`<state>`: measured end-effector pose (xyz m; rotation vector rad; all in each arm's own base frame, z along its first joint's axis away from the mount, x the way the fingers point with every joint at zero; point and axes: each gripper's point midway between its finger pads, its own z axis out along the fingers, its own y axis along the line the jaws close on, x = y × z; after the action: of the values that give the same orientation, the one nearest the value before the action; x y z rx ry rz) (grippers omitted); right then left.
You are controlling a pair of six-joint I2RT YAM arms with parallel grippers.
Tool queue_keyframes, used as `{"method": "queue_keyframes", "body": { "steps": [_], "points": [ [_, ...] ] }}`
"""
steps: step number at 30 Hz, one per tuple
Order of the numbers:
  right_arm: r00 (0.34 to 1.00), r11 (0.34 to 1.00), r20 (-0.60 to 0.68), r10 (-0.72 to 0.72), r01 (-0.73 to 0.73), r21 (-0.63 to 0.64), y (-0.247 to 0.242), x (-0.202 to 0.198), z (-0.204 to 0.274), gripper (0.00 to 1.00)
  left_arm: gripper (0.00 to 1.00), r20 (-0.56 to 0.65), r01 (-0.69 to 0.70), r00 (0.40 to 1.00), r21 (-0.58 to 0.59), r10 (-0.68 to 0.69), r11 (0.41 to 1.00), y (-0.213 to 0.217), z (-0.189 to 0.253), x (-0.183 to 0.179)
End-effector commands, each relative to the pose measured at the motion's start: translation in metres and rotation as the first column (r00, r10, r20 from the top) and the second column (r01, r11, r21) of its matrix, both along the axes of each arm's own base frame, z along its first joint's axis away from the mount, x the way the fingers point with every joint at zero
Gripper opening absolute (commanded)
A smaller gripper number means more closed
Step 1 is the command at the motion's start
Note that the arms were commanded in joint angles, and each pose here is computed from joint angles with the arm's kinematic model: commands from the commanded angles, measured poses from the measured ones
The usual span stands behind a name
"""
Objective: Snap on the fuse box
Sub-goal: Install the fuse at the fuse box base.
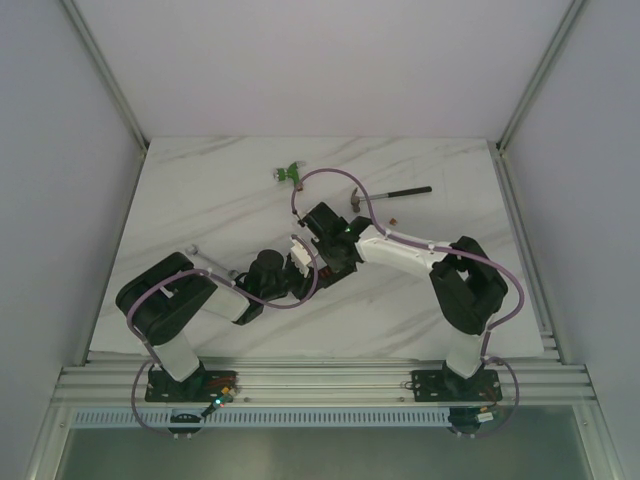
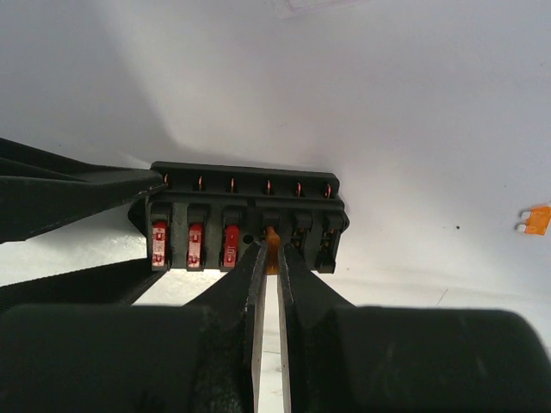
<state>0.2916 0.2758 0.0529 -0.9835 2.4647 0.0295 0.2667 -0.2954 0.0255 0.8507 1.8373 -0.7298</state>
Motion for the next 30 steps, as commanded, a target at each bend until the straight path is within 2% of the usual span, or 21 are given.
{"method": "queue_keyframes", "body": {
  "steps": [1, 6, 11, 30],
  "points": [
    [0.995, 1.0, -0.097, 0.001, -0.004, -0.03, 0.005, -0.023, -0.027, 0.0, 0.37, -0.032, 0.018, 0.999, 0.021, -0.017, 1.0, -0.001, -0.011, -0.005],
    [0.995, 1.0, -0.099, -0.001, -0.002, -0.025, 0.01, -0.026, -0.028, 0.0, 0.37, -0.036, 0.018, 0.999, 0.02, -0.017, 1.0, -0.001, -0.011, -0.005],
    [0.996, 0.996, -0.08, -0.044, 0.037, -0.083, -0.009, -0.023, -0.032, 0.0, 0.36, -0.034, 0.013, 0.999, 0.021, -0.013, 1.0, 0.0, -0.01, -0.005],
    [0.983, 0.999, -0.178, -0.049, 0.046, -0.02, -0.03, -0.021, -0.035, 0.0, 0.33, -0.036, 0.01, 0.999, 0.026, -0.01, 1.0, 0.001, -0.011, -0.005]
  ]
}}
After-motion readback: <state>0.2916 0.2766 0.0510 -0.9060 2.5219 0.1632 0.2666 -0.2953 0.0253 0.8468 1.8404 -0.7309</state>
